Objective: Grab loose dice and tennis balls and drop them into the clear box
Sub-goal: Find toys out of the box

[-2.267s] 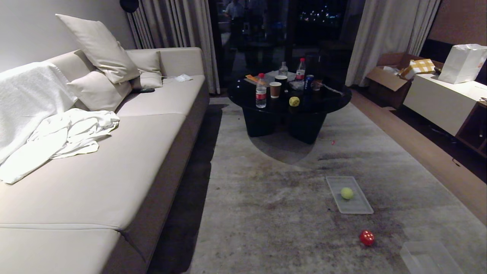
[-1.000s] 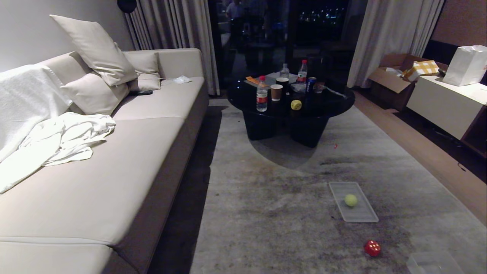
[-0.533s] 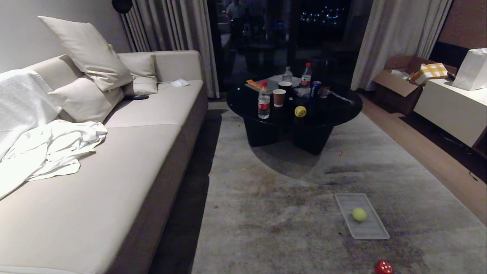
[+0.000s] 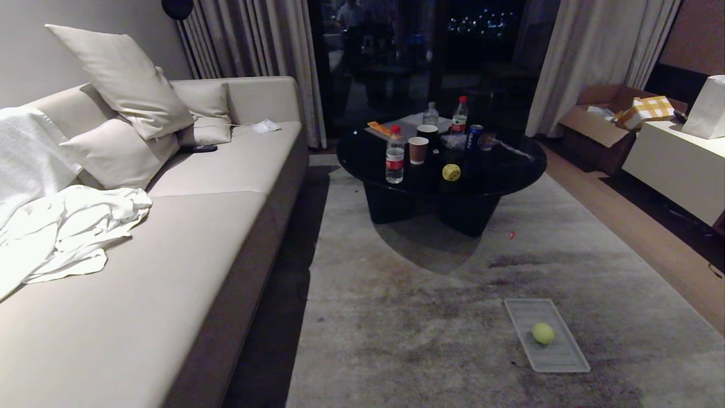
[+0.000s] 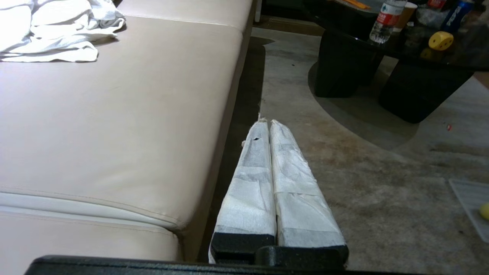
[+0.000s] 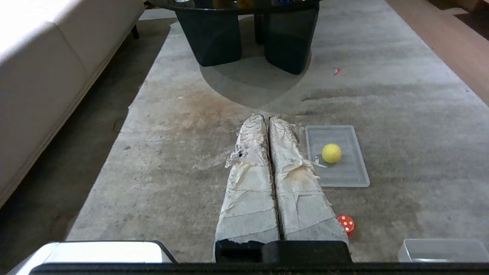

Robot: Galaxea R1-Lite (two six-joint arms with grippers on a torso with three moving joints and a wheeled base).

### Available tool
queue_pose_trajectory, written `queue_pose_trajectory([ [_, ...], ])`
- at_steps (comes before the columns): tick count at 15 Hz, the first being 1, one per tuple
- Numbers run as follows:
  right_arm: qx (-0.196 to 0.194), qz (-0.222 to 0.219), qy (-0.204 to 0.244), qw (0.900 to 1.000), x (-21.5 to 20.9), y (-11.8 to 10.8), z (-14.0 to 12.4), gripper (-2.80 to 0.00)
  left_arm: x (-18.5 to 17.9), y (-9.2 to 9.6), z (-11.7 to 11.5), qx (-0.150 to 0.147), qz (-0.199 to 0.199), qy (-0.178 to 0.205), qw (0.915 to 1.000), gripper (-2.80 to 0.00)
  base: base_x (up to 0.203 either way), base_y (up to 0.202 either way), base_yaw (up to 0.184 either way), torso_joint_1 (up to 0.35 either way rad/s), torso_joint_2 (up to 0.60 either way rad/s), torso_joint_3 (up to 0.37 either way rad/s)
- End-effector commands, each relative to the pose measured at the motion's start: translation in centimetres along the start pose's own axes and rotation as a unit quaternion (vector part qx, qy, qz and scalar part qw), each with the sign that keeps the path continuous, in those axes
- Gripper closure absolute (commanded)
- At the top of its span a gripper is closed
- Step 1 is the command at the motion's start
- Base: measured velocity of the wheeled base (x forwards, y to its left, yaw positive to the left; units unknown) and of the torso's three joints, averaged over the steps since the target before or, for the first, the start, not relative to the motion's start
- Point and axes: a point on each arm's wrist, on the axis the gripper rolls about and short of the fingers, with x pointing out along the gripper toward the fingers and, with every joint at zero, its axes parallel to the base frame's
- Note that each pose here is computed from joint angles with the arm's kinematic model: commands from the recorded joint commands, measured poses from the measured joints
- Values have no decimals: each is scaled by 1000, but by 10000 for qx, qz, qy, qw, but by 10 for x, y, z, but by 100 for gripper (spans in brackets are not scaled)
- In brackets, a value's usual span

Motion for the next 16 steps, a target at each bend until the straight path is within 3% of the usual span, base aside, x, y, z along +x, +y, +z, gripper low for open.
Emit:
queue_pose_trajectory([
  [1, -3, 0, 12, 10000, 0, 0, 0, 0, 0, 0, 0, 17, -1, 16, 10000, 0, 0, 0, 0, 0, 0, 0],
  [6, -3, 0, 10, 10000, 0, 0, 0, 0, 0, 0, 0, 9, -1, 16, 10000, 0, -1, 0, -23, 1, 0, 0],
  [16, 4, 1, 4, 10000, 0, 0, 0, 0, 0, 0, 0, 94, -9, 17, 10000, 0, 0, 11, -164, 2, 1, 3],
])
